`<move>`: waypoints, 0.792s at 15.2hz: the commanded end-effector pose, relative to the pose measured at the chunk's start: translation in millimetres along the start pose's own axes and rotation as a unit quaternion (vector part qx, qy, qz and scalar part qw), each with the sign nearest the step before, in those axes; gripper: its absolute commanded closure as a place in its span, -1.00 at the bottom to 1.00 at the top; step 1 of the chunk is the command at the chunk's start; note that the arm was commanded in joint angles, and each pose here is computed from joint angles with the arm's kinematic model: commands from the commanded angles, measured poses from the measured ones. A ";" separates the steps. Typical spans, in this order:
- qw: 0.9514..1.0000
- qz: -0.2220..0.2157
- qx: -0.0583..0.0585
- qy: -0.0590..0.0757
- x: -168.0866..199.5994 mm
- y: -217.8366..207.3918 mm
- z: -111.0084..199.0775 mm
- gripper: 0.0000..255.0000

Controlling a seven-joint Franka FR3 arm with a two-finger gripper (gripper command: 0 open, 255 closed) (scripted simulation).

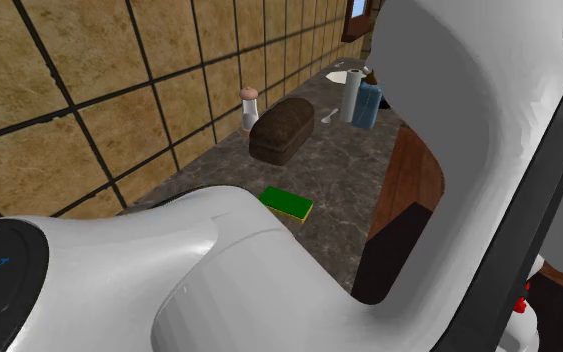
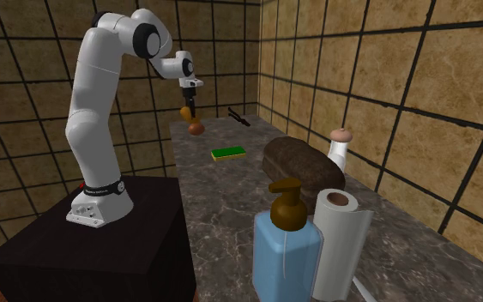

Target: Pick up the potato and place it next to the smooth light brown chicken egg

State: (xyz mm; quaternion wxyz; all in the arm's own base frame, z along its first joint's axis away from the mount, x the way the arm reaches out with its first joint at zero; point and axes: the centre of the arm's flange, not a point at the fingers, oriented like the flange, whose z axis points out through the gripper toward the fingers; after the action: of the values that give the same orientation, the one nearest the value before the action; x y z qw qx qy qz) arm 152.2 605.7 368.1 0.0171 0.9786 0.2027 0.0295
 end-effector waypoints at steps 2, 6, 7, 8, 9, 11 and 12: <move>1.000 0.001 -0.004 -0.003 -0.7 2.7 22.4 1.00; 1.000 0.001 -0.004 -0.003 -0.9 2.5 25.2 1.00; 1.000 0.001 -0.004 -0.003 -0.9 2.5 25.2 1.00; 1.000 0.001 -0.004 -0.003 -0.8 2.5 25.2 1.00; 1.000 0.001 -0.004 -0.003 -0.8 2.5 25.2 1.00; 1.000 0.001 -0.004 -0.003 -1.3 2.2 25.2 -1.00; 1.000 0.001 -0.004 -0.003 -1.1 1.7 25.7 -1.00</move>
State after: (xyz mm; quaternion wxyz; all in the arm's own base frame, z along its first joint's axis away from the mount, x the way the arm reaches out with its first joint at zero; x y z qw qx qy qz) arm 153.4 603.4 343.4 0.0206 0.9788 0.2019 0.0273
